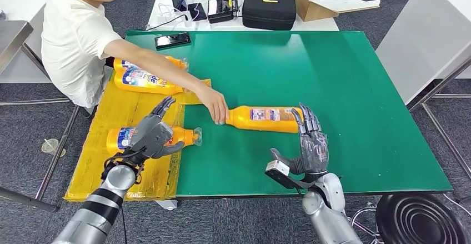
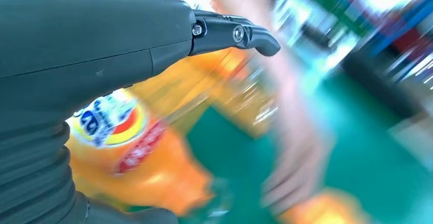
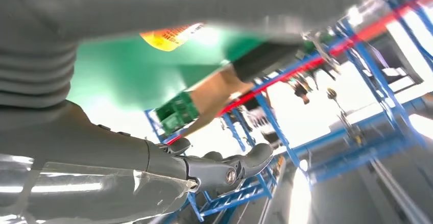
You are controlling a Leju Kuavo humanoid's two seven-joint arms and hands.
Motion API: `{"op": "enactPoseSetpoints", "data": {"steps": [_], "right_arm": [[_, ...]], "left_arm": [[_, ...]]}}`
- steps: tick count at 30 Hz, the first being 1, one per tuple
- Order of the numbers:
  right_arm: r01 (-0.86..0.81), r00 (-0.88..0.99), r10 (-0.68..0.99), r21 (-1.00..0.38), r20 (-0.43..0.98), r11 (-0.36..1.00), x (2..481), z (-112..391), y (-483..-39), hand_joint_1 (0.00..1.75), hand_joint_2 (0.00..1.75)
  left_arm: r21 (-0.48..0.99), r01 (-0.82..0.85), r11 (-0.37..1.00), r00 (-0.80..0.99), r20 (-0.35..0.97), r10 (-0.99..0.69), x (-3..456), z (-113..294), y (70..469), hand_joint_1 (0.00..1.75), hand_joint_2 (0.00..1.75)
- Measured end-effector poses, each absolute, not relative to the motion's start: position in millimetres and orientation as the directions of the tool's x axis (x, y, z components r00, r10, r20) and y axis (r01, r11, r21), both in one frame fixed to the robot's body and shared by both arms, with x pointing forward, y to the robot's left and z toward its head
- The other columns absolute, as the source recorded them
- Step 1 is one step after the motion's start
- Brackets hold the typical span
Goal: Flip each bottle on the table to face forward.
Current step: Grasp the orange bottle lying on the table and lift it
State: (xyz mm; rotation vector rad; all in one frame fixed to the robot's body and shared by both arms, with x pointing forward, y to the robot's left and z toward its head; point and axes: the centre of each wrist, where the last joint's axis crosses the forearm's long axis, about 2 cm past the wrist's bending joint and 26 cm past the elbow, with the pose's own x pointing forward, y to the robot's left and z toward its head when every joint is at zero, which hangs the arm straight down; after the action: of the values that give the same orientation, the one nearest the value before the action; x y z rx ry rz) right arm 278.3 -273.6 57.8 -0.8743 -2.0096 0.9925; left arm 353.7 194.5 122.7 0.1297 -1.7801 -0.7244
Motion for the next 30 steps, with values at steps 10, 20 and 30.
{"op": "enactPoseSetpoints", "data": {"steps": [10,20,30], "right_arm": [[0.181,-0.384,0.888,-0.922,0.255,0.343,277.4,43.2,-308.6,0.00,1.75],[0.016,-0.336,0.899,-0.953,0.280,0.302,283.9,35.5,-321.7,0.00,1.75],[-0.110,-0.369,0.900,-0.972,0.232,0.206,317.5,40.3,-322.6,0.00,1.75]], "left_arm": [[0.390,0.192,0.900,-0.518,0.820,-0.245,295.1,148.7,160.0,0.00,1.75],[0.333,0.158,0.930,-0.584,0.791,-0.184,281.8,163.7,153.3,0.00,1.75],[0.283,0.262,0.923,-0.578,0.811,-0.085,283.4,173.2,137.9,0.00,1.75]]}}
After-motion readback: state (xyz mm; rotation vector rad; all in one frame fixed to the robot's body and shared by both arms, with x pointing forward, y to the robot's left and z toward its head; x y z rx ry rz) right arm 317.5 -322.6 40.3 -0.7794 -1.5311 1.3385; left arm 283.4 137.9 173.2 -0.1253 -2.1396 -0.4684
